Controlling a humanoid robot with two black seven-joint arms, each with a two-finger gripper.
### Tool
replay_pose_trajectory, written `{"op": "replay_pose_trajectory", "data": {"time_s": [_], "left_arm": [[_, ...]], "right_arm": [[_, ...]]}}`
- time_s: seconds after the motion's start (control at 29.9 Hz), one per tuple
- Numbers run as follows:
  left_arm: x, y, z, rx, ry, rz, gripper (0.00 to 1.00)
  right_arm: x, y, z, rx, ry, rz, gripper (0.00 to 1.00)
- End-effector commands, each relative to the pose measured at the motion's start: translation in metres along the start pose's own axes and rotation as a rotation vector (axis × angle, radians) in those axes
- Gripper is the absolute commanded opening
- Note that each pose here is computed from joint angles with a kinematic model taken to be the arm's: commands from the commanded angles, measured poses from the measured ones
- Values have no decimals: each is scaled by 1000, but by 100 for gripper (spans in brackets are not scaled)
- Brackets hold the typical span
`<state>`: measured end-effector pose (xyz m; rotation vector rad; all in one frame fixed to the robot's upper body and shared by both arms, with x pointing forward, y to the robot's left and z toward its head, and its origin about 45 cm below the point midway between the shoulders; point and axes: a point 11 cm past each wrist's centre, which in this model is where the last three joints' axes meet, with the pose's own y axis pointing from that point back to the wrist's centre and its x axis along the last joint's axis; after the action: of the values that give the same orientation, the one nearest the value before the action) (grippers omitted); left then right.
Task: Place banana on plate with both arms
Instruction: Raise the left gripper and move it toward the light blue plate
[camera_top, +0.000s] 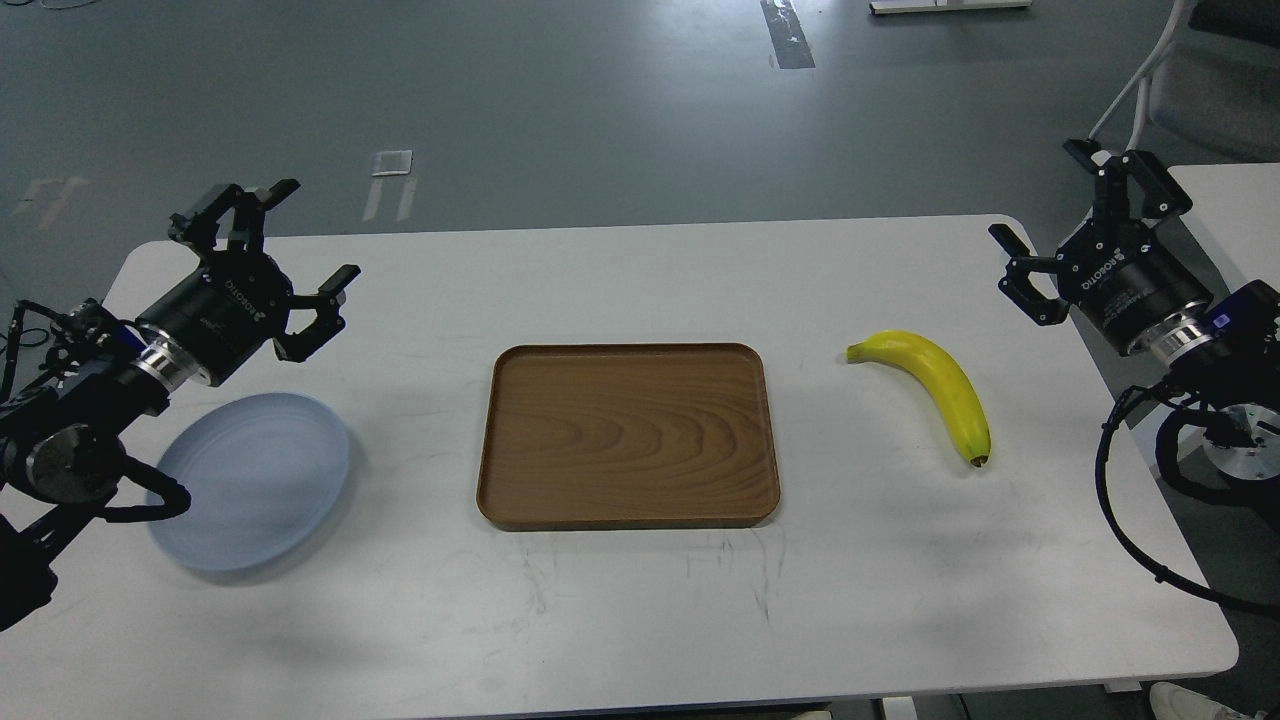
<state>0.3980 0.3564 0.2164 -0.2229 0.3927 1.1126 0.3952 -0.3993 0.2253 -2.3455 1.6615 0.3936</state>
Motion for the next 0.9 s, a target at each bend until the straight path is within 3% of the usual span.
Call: {"op": "replay_pose_trajectory", "data": {"time_s": [0.0, 0.23, 0.57, 0.87], "left_arm": [[0, 0, 0, 2, -3, 0, 98], [3, 0, 3, 1, -14, 7, 98], [69, 14, 45, -48, -117, 215, 98], [58, 6, 54, -125, -124, 179, 98]], "right_arm": [[0, 0, 0, 1, 1, 1, 100], [0, 0, -1, 6, 0, 0, 100], [-1, 0, -1, 7, 0, -2, 100], [-2, -1, 1, 4, 0, -4, 100]]}}
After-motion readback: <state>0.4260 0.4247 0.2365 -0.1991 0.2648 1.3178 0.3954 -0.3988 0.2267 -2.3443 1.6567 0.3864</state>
